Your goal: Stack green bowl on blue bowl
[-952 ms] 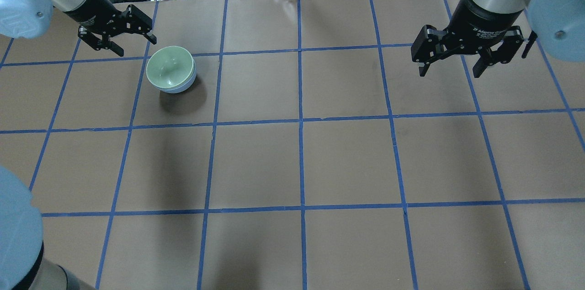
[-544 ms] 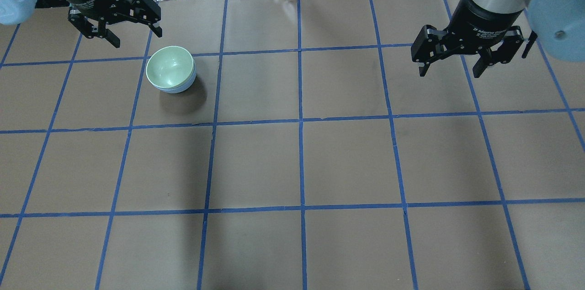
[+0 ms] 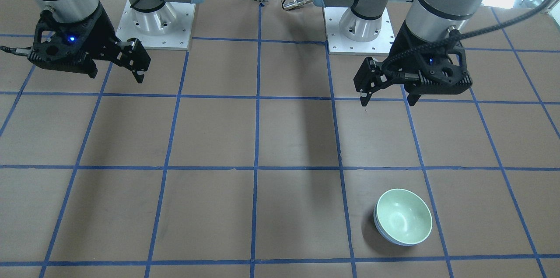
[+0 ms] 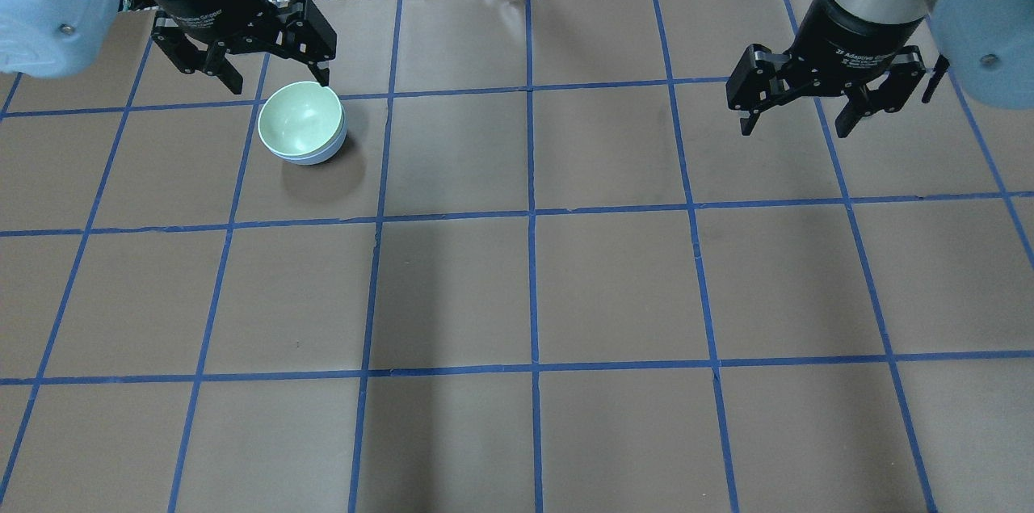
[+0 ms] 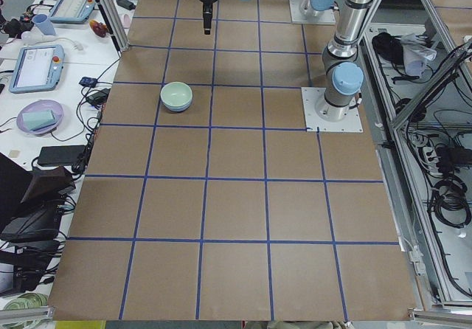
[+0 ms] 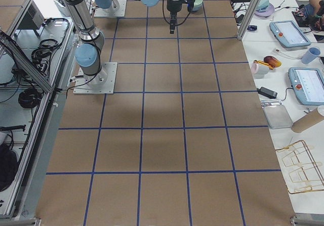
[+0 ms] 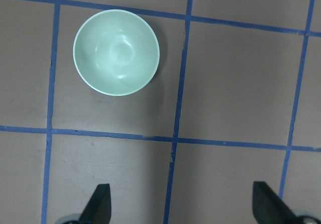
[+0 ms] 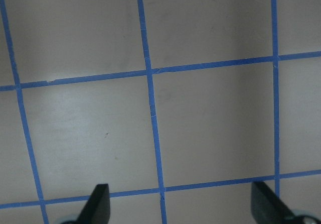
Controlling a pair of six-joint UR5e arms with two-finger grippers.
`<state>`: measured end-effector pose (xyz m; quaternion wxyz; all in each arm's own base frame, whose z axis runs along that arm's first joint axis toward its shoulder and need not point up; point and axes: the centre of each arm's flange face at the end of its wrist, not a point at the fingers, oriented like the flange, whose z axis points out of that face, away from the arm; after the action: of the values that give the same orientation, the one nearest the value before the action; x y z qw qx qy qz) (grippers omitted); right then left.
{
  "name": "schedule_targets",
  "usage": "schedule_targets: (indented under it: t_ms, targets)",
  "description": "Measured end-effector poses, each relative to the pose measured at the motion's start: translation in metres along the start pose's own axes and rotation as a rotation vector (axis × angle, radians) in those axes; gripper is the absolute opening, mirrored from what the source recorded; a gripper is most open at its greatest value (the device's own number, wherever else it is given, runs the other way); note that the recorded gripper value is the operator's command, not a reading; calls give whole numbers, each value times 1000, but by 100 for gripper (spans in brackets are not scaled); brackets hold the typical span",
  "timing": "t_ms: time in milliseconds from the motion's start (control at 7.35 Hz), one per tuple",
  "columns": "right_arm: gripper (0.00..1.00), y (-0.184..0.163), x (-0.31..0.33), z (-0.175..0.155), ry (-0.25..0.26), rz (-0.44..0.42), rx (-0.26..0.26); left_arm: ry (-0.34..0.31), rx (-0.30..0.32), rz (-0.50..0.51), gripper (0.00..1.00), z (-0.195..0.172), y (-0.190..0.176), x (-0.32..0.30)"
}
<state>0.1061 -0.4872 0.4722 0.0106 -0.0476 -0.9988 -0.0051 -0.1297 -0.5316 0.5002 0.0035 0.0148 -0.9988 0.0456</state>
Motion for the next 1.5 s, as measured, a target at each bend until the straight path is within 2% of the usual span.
schedule_targets:
  t_ms: [408, 816, 1496]
  targets:
    - [100, 0, 0, 0, 0, 0, 0, -12, -9, 25, 100, -18, 21, 1]
    - [100, 0, 0, 0, 0, 0, 0, -15, -21, 62, 100, -21, 25, -2]
    - [100, 0, 0, 0, 0, 0, 0, -18, -14, 59, 100, -34, 35, -5]
